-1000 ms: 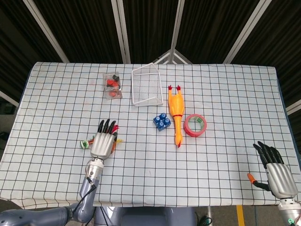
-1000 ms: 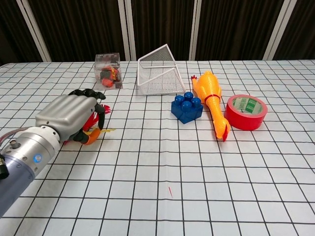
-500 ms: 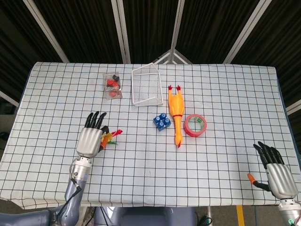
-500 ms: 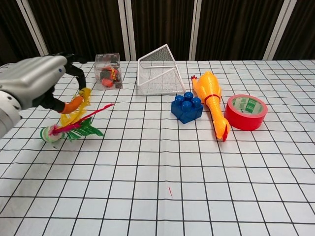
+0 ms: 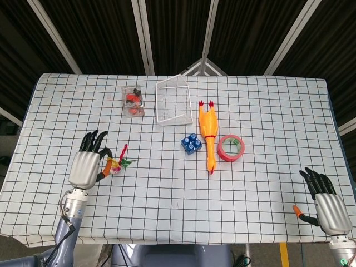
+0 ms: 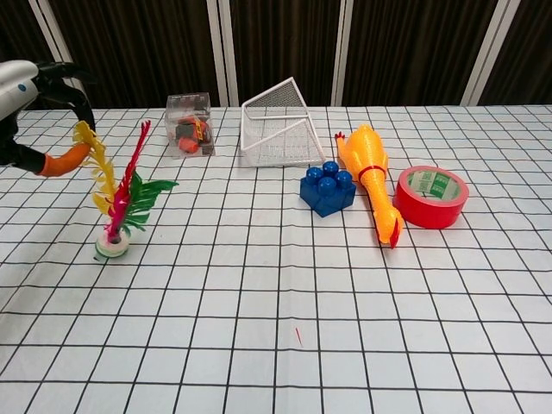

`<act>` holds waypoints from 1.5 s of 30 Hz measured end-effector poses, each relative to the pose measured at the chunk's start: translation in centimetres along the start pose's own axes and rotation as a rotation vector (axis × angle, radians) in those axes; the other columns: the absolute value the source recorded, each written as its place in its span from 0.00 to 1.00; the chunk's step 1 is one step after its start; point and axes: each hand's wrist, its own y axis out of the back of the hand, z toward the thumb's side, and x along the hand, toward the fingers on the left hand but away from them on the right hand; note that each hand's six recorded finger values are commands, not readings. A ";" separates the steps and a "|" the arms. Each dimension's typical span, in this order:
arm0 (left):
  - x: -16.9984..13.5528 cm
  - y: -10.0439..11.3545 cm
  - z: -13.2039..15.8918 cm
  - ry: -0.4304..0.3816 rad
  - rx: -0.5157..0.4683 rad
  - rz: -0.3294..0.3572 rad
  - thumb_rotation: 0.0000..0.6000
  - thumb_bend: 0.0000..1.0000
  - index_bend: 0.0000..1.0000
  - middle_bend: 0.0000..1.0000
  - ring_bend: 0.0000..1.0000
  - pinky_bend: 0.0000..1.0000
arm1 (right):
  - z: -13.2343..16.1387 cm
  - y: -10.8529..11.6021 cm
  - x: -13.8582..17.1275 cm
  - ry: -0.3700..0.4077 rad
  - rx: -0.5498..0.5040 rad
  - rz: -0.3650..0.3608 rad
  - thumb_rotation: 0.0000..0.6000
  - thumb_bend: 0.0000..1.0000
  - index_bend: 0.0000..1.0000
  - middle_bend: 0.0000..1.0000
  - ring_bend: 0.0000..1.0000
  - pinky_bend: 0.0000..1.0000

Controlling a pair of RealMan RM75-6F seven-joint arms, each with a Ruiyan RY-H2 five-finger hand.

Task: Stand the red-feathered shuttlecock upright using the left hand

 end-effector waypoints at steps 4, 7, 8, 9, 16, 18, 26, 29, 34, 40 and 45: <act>-0.1 -0.1 -0.1 0.002 -0.007 -0.004 1.00 0.61 0.55 0.09 0.00 0.00 | 0.0 0.0 0.0 -0.003 -0.001 0.003 1.00 0.34 0.00 0.00 0.00 0.00; -0.2 -0.2 -0.2 0.002 -0.007 -0.008 1.00 0.61 0.55 0.09 0.00 0.00 | 0.0 0.0 0.0 -0.005 -0.002 0.004 1.00 0.34 0.00 0.00 0.00 0.00; -0.2 -0.2 -0.2 0.002 -0.008 -0.008 1.00 0.61 0.55 0.09 0.00 0.00 | -0.1 0.0 0.0 -0.007 -0.002 0.005 1.00 0.34 0.00 0.00 0.00 0.00; -0.2 -0.2 -0.2 0.002 -0.012 -0.006 1.00 0.61 0.55 0.09 0.00 0.00 | -0.1 0.0 0.0 -0.007 -0.002 0.006 1.00 0.34 0.00 0.00 0.00 0.00; -0.2 0.2 -0.2 -0.006 -0.032 0.015 1.00 0.60 0.55 0.09 0.00 0.00 | -0.1 -0.1 0.0 -0.008 0.000 0.009 1.00 0.34 0.00 0.00 0.00 0.00; -0.3 0.3 -0.2 -0.006 -0.037 0.016 1.00 0.59 0.55 0.09 0.00 0.00 | -0.1 -0.1 0.0 -0.008 0.000 0.008 1.00 0.34 0.00 0.00 0.00 0.00; -1.0 -0.1 -0.9 0.000 -0.027 -0.008 1.00 0.23 0.26 0.00 0.00 0.00 | -0.1 -0.1 0.0 -0.009 0.002 0.009 1.00 0.34 0.00 0.00 0.00 0.00; -1.3 0.1 -1.5 0.000 -0.022 -0.013 1.00 0.17 0.13 0.00 0.00 0.00 | -0.1 -0.1 0.0 -0.010 0.003 0.011 1.00 0.34 0.00 0.00 0.00 0.00; -2.2 1.2 -2.7 0.009 -0.030 -0.012 1.00 0.16 0.07 0.00 0.00 0.00 | -0.1 -0.1 0.0 -0.009 0.005 0.011 1.00 0.34 0.00 0.00 0.00 0.00; -4.6 3.5 -5.4 0.031 0.000 0.004 1.00 0.16 0.06 0.00 0.00 0.00 | -0.1 -0.1 0.0 -0.008 0.009 0.010 1.00 0.34 0.00 0.00 0.00 0.00; -8.4 5.7 -9.0 0.055 0.102 0.019 1.00 0.16 0.01 0.00 0.00 0.00 | -0.1 -0.2 0.0 -0.007 0.018 0.011 1.00 0.34 0.00 0.00 0.00 0.00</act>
